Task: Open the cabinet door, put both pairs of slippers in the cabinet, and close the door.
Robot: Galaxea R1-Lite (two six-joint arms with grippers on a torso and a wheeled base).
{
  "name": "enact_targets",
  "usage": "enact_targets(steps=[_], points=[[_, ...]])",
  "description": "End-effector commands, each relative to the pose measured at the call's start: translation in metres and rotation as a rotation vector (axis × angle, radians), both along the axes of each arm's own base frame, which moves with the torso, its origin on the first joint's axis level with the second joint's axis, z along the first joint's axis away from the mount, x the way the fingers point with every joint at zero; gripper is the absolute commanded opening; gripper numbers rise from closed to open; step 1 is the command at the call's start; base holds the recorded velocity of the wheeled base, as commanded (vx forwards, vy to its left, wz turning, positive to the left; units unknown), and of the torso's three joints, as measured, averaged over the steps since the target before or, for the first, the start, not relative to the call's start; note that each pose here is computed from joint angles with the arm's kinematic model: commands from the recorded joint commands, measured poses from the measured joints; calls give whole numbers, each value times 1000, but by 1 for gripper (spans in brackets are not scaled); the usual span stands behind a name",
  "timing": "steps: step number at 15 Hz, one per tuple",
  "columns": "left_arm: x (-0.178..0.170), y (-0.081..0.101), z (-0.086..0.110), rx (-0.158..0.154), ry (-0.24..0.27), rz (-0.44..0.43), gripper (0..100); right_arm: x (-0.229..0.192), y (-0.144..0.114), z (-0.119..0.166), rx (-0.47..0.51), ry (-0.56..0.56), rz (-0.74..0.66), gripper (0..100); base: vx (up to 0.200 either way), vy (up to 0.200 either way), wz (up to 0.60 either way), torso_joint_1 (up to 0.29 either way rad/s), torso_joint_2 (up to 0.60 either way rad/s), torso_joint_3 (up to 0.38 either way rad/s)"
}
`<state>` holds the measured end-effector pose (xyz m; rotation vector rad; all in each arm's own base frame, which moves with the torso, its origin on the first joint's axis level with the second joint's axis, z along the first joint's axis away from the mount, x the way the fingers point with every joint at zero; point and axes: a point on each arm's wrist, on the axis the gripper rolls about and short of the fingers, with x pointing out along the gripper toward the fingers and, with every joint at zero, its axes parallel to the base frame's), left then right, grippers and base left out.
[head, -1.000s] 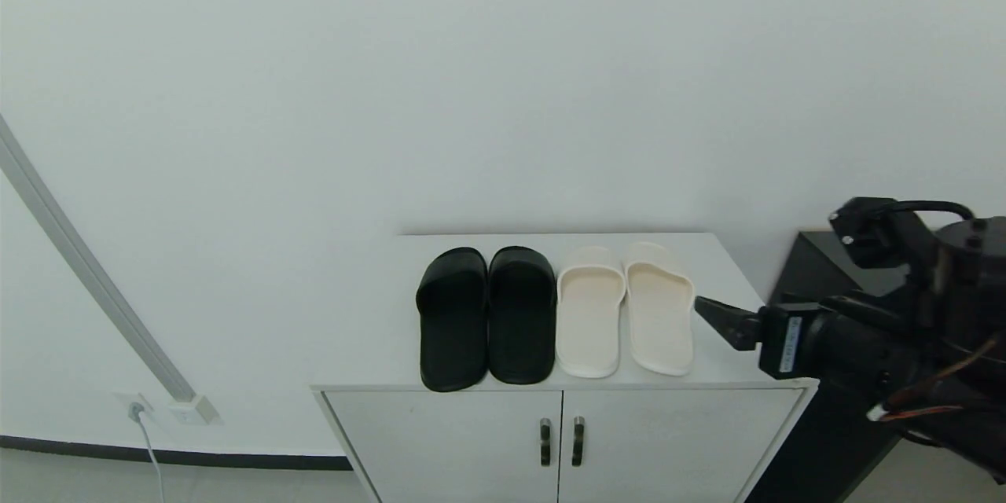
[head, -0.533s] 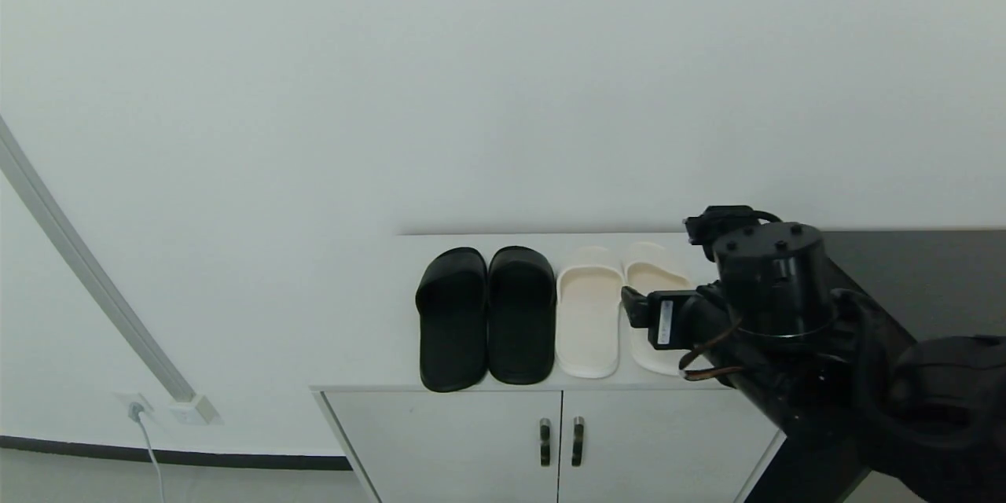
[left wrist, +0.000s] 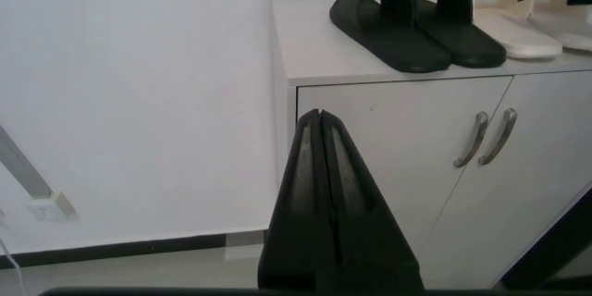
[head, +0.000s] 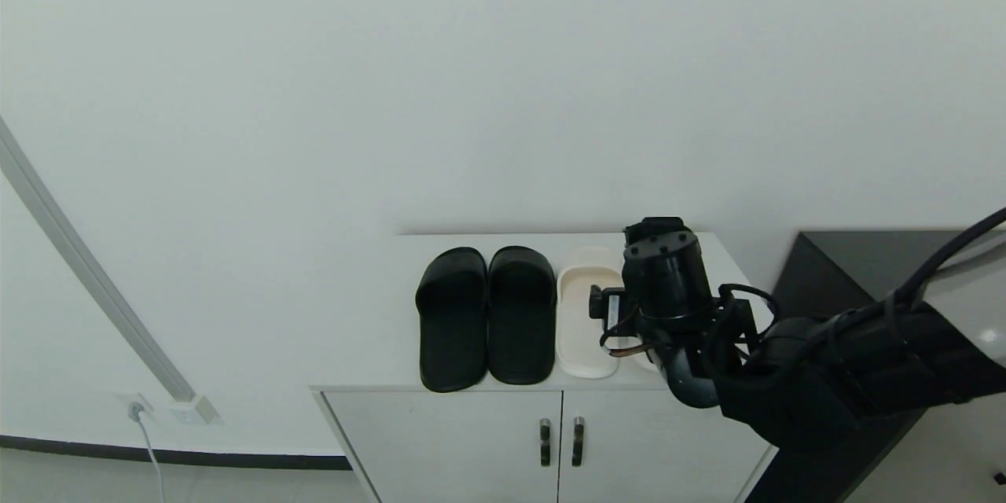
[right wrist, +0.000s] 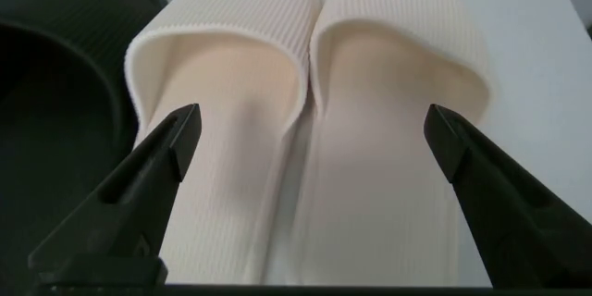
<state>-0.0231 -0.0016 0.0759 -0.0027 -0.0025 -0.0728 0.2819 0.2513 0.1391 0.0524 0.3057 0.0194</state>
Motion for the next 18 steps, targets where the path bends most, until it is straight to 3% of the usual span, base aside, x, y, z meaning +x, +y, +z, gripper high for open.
enact_targets(steps=[1,10,17,18], points=[[0,0,0,0,1,1,0,17,3,-13,-11,11,-27,100,0,0,0,0,0,0],[0,0,0,0,1,1,0,62,10,-28,9,-10,-85,100,0,0,0,0,0,0],[0,0,0,0,1,-1,0,72,7,-29,12,-17,-104,100,0,0,0,0,0,0],[0,0,0,0,3,-1,0,72,7,-29,12,-17,-106,0,0,0,0,0,0,0]])
